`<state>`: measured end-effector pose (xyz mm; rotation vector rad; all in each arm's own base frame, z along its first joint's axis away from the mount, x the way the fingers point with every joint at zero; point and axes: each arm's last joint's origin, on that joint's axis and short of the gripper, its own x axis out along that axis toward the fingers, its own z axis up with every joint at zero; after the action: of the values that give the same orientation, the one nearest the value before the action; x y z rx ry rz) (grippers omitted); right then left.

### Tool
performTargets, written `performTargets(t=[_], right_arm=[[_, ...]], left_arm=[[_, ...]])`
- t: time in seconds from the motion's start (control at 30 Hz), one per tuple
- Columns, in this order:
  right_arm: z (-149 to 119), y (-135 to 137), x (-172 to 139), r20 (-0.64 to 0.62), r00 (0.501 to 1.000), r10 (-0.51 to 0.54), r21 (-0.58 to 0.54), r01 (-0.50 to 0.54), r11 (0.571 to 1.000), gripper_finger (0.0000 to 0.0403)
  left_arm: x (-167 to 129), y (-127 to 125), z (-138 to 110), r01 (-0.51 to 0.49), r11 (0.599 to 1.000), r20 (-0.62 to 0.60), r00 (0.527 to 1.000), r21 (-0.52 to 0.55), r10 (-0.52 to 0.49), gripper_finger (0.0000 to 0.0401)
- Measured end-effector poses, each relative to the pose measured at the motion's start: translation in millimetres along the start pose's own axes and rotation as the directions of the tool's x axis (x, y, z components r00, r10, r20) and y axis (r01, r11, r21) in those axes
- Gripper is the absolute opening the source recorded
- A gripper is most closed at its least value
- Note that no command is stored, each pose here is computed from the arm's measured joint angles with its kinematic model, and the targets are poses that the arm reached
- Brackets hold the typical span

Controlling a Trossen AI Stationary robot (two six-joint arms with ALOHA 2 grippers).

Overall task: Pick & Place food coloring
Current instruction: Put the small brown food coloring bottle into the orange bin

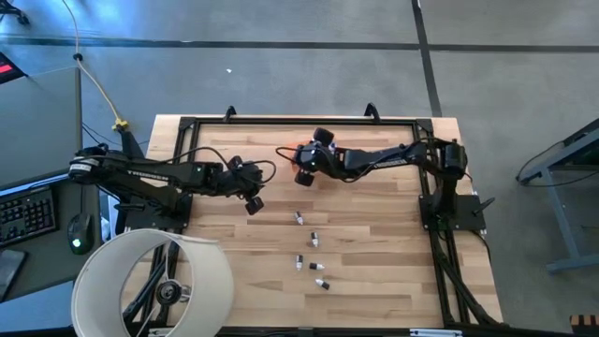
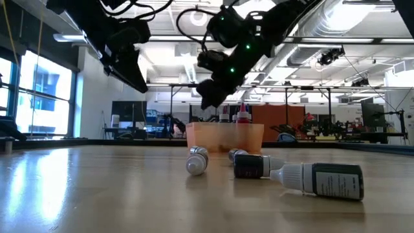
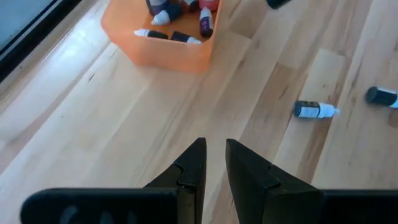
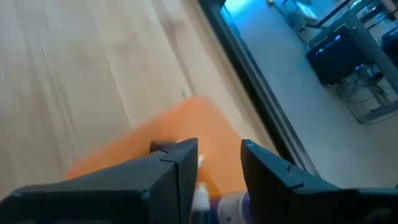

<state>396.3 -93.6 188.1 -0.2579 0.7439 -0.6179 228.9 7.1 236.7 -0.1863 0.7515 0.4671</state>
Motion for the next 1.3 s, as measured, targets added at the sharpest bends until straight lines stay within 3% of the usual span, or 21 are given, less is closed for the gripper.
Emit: performTargets(t=[0.13, 0.3, 0.5, 0.63, 0.77, 0.87, 1.0, 1.1, 1.17, 1.3], right_arm=[[7, -1, -3, -0.01, 1.0, 0.007, -0.056, -0.008, 0.998, 0.0133], [35, -2, -32, 0.011, 1.0, 0.024, -0.111, -0.022, 0.994, 0.0149], [49, -9, -84, -0.114, 0.97, 0.213, -0.203, -0.233, 0.951, 0.0155], [50, -23, -117, -0.157, 0.951, 0.265, -0.196, -0.293, 0.936, 0.0149], [50, -44, -147, -0.151, 0.953, 0.261, -0.127, -0.281, 0.951, 0.0143], [41, -53, -163, -0.136, 0.954, 0.267, -0.074, -0.279, 0.958, 0.014], [15, -55, -171, -0.138, 0.941, 0.309, -0.032, -0.316, 0.948, 0.0142], [-7, -51, -168, -0.07, 0.946, 0.317, 0.009, -0.318, 0.948, 0.0142], [-22, -47, -163, -0.003, 0.95, 0.312, 0.024, -0.312, 0.95, 0.014], [-47, -39, -155, 0.13, 0.946, 0.296, 0.044, -0.304, 0.952, 0.0141]], left_arm=[[10, -4, -1, 0.008, 1.0, -0.02, 1.0, 0.016, -0.008, 0.006], [25, -17, 0, 0.15, 0.98, -0.038, 0.988, 0.128, -0.147, 0.006], [56, -34, 0, 0.302, 0.918, -0.046, 0.953, 0.256, -0.3, 0.0067], [74, -42, -2, 0.343, 0.894, -0.039, 0.937, 0.287, -0.347, 0.0091], [84, -49, 5, 0.352, 0.876, -0.032, 0.931, 0.33, -0.362, 0.0128], [93, -55, 10, 0.36, 0.822, -0.046, 0.924, 0.441, -0.38, 0.0154], [108, -66, 11, 0.45, 0.711, -0.108, 0.875, 0.54, -0.472, 0.0175], [119, -70, 5, 0.498, 0.627, -0.173, 0.845, 0.599, -0.506, 0.0178], [123, -71, 5, 0.483, 0.605, -0.176, 0.851, 0.633, -0.495, 0.0178], [129, -57, 12, 0.414, 0.624, -0.144, 0.888, 0.663, -0.436, 0.0178]])
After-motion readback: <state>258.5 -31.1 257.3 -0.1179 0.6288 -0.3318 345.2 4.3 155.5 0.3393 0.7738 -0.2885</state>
